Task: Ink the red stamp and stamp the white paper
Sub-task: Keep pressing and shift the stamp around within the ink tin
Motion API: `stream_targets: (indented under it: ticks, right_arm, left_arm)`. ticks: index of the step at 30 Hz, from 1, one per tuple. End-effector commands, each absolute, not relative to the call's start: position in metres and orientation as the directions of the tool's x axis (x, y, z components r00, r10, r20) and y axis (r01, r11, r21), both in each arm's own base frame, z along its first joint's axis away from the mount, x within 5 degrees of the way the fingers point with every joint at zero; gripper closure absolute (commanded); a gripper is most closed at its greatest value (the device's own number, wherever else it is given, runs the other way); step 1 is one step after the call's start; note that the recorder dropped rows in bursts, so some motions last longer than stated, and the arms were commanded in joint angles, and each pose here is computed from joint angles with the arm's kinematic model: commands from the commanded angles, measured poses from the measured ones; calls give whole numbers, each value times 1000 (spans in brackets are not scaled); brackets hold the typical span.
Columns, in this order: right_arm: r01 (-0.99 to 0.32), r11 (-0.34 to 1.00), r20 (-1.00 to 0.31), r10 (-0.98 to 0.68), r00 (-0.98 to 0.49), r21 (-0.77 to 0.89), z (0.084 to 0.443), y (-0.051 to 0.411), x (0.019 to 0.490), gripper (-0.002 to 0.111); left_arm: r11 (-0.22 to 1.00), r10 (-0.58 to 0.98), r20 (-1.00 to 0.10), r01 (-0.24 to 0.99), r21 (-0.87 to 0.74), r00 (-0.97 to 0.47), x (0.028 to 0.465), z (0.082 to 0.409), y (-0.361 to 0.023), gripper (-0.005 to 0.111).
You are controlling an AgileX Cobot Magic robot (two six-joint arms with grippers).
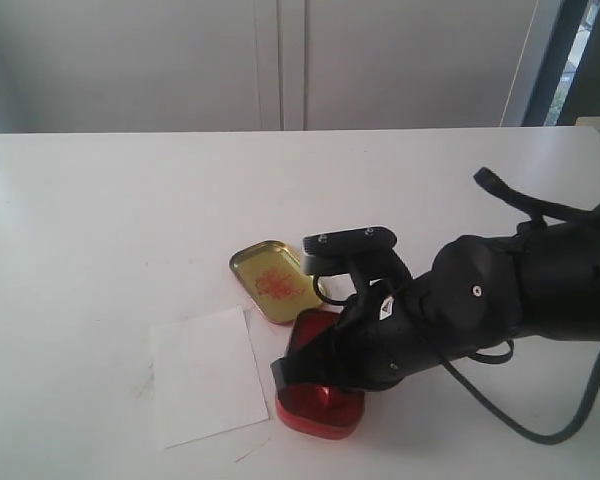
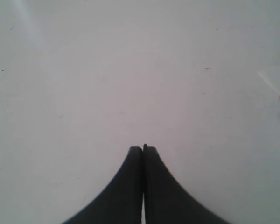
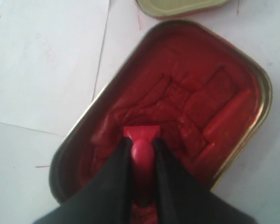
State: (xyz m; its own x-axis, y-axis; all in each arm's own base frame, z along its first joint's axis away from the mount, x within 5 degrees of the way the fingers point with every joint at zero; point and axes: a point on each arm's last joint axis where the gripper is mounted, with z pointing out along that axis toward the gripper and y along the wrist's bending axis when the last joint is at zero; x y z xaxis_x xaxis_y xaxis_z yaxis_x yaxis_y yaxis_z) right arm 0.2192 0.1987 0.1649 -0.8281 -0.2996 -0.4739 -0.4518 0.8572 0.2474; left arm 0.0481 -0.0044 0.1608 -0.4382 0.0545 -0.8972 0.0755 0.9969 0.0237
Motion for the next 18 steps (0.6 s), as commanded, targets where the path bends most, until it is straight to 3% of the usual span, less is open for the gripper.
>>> stream_targets:
  ticks: [1,3,5,8,12,15,18]
  right_arm:
    - [-440,858,-484,-278,-830,263,171,203,223,108]
    - [-460,848,-532,-269,-803,265,184,205,225,108]
    - [-451,858,-558,-254,-790,248,176,200,224,108]
    - [-442,860,-484,-282,-829,255,171,198,221,108]
    - [-452,854,-564,-248,-788,256,185,198,223,108]
    - [-441,862,-484,-283,-828,251,170,194,217,108]
    - [-453,850,-534,-260,-804,268,188,197,219,108]
  left_arm:
    - [997,51,-893,73,21,-446,48,158,-4,107]
    - [997,51,-893,73,21,-446,48,158,-4,107]
    - [997,51,-893,73,21,-446,48,158,-4,107]
    - [997,51,-893,73,21,-446,48,158,-4,107]
    - [997,51,-893,73,21,-446,48,158,-4,107]
    - [997,51,-893,73,21,-446,48,158,-4,107]
    - [997,51,-893,73,21,-446,48,158,-4,107]
